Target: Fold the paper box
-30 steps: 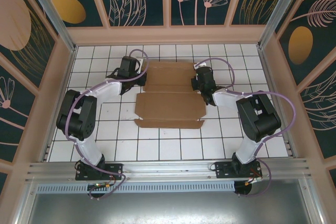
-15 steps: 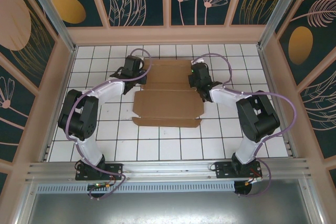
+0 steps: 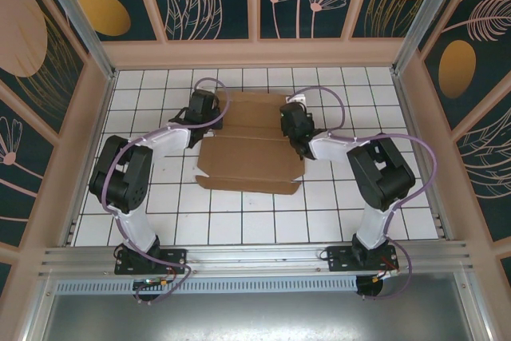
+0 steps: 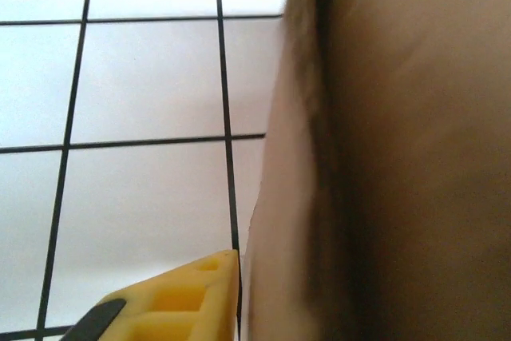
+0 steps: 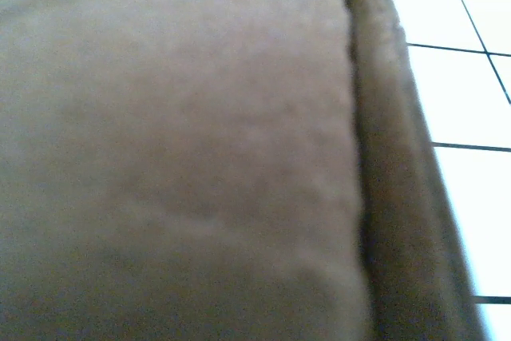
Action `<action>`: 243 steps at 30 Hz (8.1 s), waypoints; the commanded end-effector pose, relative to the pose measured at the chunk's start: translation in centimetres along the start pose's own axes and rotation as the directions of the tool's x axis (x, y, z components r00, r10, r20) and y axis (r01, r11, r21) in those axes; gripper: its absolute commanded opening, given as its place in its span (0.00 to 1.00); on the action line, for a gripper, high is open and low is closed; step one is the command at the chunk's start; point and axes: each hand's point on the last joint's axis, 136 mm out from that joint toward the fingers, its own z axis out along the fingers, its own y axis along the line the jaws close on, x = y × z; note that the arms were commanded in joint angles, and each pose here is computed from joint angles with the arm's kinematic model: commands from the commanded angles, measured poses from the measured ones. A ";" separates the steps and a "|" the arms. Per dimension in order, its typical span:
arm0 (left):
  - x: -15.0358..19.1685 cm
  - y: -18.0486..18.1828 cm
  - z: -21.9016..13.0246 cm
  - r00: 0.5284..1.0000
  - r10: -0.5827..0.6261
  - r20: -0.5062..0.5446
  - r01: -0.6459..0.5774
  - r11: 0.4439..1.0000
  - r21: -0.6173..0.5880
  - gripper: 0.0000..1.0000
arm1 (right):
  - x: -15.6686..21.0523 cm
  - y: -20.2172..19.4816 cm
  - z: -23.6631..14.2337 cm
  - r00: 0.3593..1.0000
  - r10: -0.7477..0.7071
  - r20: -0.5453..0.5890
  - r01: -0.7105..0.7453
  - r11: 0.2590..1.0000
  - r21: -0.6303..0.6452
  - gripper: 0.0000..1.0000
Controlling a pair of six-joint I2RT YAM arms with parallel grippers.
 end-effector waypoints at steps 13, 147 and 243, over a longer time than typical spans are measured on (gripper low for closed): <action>-1.3 -2.4 -4.9 0.986 -0.132 0.099 0.106 0.967 0.232 0.74 | 0.0 -1.3 -1.5 0.997 -0.050 0.058 0.050 0.999 0.003 0.00; -1.7 1.8 1.4 0.979 0.166 0.116 -0.151 0.980 -0.133 0.18 | -3.3 -0.6 -2.2 0.940 0.215 -0.264 -0.289 0.913 -0.289 0.51; -8.7 -0.5 -25.1 0.927 -0.345 0.149 0.304 0.921 0.243 0.67 | -9.8 14.7 10.1 0.980 0.044 -0.192 -0.166 0.710 -0.684 0.75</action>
